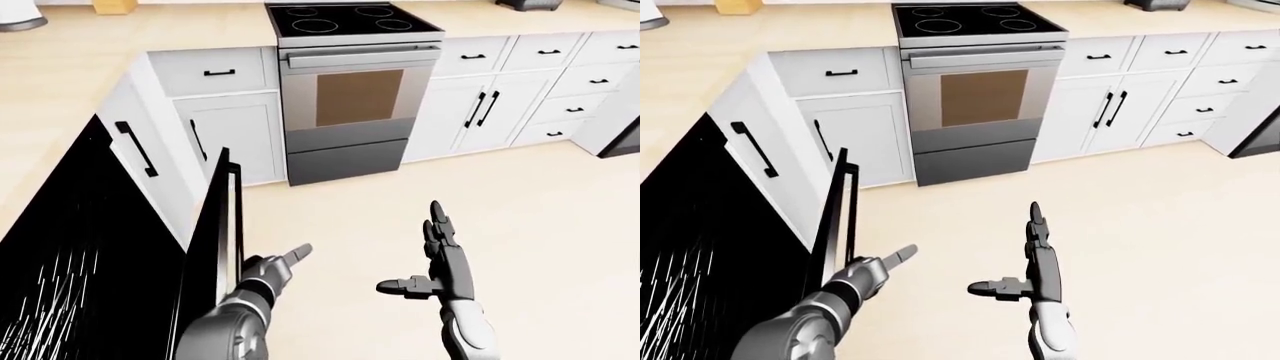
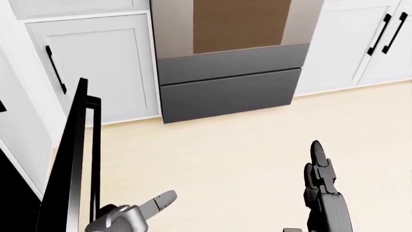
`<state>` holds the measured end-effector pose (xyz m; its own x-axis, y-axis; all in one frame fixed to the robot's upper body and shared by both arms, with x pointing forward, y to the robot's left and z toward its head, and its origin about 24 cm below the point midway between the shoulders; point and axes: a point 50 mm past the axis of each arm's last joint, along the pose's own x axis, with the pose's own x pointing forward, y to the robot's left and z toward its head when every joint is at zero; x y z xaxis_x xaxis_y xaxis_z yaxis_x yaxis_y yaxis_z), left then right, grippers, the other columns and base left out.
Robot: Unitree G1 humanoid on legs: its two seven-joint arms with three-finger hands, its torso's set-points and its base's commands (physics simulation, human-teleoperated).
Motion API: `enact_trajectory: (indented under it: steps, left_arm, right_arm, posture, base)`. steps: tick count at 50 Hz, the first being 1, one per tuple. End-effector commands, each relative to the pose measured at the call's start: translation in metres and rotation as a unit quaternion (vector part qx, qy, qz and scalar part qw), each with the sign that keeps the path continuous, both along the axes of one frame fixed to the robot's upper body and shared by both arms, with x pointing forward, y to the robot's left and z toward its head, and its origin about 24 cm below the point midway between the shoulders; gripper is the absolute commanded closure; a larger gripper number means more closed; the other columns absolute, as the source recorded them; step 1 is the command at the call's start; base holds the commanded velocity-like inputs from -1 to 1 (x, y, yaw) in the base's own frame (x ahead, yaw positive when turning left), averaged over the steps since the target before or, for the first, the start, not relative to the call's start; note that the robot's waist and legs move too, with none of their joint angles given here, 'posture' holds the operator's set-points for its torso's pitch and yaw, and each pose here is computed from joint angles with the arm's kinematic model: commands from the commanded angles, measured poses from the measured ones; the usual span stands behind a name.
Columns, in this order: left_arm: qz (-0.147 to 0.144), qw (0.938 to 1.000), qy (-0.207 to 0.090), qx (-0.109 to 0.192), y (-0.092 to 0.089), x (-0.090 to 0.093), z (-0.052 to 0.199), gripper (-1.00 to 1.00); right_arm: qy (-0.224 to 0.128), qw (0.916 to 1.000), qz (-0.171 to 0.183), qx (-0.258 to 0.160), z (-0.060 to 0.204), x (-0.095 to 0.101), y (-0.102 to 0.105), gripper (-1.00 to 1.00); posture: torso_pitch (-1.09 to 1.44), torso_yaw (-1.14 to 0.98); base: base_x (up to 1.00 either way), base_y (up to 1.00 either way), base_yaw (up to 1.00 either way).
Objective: Close the dishwasher door
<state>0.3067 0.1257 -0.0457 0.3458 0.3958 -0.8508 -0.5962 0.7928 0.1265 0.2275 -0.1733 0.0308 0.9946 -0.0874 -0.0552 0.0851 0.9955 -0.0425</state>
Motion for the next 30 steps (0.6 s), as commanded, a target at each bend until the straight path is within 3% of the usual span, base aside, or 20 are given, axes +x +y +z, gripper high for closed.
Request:
enact_trajectory:
  steps: [1, 19, 30]
  left_arm:
    - [0.041, 0.9941, -0.068, 0.074, 0.030, 0.023, 0.027, -1.00]
    - [0.065, 0.9920, -0.044, 0.099, 0.040, 0.019, 0.027, -1.00]
    - [0.072, 0.9915, -0.046, 0.098, 0.047, 0.021, 0.029, -1.00]
  right_arm:
    - [-0.043, 0.9991, 0.001, -0.005, 0.016, 0.004, 0.000, -1.00]
    - [-0.043, 0.9991, 0.002, -0.005, 0.015, 0.005, 0.001, -1.00]
    - [-0.044, 0.9990, 0.002, -0.004, 0.015, 0.005, 0.001, -1.00]
  posture:
    - [0.00, 0.00]
    - [0.00, 0.00]
    - [0.00, 0.00]
  base:
    - [0.00, 0.00, 0.00]
    - [0.00, 0.00, 0.00]
    - [0.00, 0.00, 0.00]
